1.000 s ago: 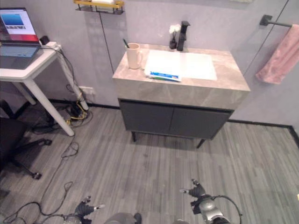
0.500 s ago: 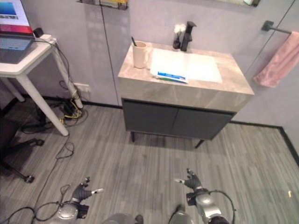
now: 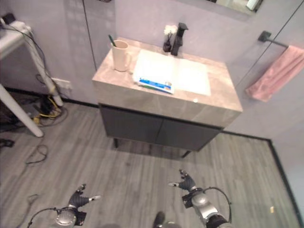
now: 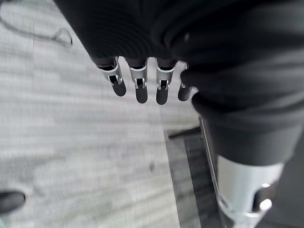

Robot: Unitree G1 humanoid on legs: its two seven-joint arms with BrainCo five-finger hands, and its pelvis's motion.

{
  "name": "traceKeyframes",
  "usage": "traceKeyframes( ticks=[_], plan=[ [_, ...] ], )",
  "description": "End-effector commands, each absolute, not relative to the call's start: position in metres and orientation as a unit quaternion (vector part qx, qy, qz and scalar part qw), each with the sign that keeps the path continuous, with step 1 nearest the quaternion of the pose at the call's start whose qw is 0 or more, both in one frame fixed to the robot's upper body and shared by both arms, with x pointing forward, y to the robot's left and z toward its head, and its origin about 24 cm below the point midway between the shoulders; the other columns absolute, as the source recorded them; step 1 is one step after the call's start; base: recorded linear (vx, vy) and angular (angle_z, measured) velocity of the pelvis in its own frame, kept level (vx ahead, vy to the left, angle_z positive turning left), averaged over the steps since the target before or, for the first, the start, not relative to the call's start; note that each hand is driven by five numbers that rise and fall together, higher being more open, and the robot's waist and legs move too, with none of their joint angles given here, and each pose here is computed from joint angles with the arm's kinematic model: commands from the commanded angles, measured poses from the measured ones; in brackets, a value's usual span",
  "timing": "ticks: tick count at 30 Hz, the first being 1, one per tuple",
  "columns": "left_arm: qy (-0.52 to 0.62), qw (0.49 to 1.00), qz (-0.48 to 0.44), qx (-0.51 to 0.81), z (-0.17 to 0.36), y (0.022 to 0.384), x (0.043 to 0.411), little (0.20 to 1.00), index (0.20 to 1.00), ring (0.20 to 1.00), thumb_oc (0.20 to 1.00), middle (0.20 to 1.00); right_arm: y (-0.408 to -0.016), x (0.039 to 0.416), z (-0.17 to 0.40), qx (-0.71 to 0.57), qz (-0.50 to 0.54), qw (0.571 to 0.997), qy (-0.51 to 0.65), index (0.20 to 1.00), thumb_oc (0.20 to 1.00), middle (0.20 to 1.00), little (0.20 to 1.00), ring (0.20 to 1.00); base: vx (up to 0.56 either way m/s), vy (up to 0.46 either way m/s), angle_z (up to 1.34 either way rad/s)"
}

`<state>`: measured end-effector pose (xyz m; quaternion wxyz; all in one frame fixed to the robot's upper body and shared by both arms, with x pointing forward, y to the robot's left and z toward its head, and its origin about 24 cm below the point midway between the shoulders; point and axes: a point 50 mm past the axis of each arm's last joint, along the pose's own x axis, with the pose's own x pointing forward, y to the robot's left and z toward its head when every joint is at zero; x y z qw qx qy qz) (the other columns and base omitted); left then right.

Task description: Put brush and paste in cup on sink, flatten towel.

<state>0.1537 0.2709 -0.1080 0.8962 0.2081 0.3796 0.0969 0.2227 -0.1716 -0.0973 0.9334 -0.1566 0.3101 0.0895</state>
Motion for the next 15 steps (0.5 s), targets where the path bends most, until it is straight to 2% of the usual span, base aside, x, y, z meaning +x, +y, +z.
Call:
traceKeyframes(
  ticks=[1,7,15],
  plan=[
    [0.295,0.928,0.088,0.209,-0.083,0.262,0.196,1.0,1.0,1.0,1.0,1.0,-0.184,0.238,-0.085,-0.181,0.065,0.942,0.276,1.0,1.0,1.0,1.0,1.0,0.1,-0.088,0.11],
    [0.285,0.933,0.068,0.21,-0.082,0.25,0.202,1.0,1.0,1.0,1.0,1.0,-0.193,0.224,-0.095,-0.183,0.042,0.935,0.301,1.0,1.0,1.0,1.0,1.0,0.26,0.201,0.16],
    [0.284,0.927,0.051,0.238,-0.078,0.263,0.192,1.0,1.0,1.0,1.0,1.0,-0.18,0.226,-0.094,-0.151,0.051,0.942,0.296,1.0,1.0,1.0,1.0,1.0,0.24,0.435,-0.45]
  ],
)
